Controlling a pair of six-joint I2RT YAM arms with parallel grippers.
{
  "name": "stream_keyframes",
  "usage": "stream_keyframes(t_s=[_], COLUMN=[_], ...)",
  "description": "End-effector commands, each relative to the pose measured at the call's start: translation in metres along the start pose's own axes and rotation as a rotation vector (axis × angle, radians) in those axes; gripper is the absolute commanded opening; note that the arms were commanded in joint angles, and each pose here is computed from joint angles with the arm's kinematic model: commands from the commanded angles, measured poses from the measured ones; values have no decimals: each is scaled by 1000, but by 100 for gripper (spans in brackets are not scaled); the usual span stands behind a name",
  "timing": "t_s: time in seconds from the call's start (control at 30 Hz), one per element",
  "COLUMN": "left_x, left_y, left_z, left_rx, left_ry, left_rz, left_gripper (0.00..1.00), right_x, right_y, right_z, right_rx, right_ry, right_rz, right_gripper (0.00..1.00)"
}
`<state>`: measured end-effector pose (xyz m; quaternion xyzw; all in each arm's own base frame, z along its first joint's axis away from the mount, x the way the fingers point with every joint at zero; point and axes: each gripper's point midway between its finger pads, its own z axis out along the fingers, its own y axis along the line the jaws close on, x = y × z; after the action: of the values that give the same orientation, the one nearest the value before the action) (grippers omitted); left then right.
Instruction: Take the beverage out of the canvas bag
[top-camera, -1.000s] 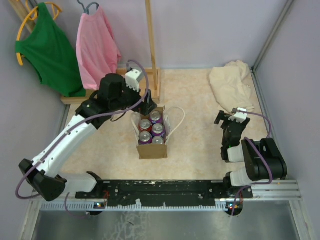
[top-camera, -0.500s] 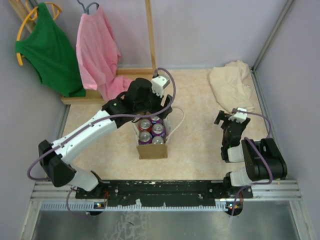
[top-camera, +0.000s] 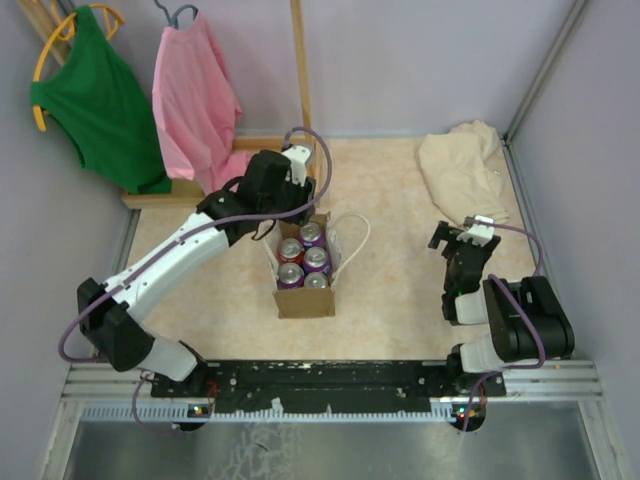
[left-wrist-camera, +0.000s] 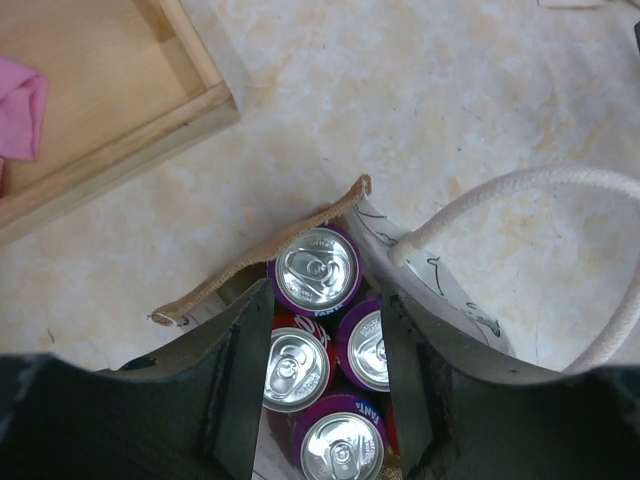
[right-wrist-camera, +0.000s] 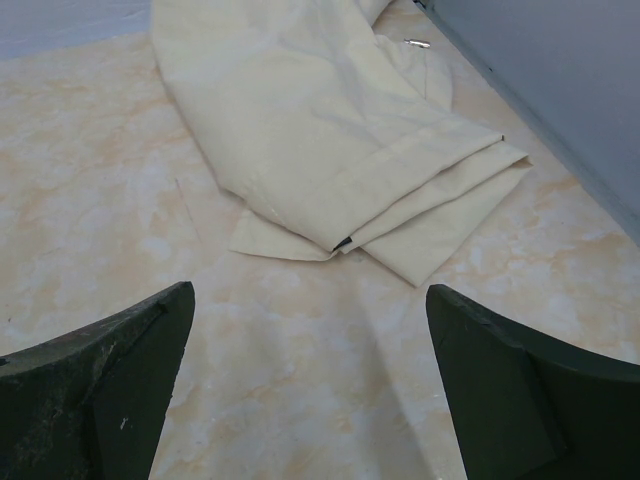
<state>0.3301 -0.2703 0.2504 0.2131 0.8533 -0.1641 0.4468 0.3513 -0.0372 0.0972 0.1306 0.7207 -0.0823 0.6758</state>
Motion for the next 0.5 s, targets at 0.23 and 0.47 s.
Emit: stream_keyframes(t_s=[0.23, 0.47], left_x=[57, 69], left_y=[1, 4], left_z=[28, 39], left_rx=[4, -19], left_ry=[174, 206], left_rz=[-70, -82], left_gripper=[69, 77], right_x=[-12, -12], right_y=[0, -1], right_z=[3, 3], right_rx=[2, 3], right_ry=[-43, -43], right_rz=[2, 3], right_gripper=[99, 99])
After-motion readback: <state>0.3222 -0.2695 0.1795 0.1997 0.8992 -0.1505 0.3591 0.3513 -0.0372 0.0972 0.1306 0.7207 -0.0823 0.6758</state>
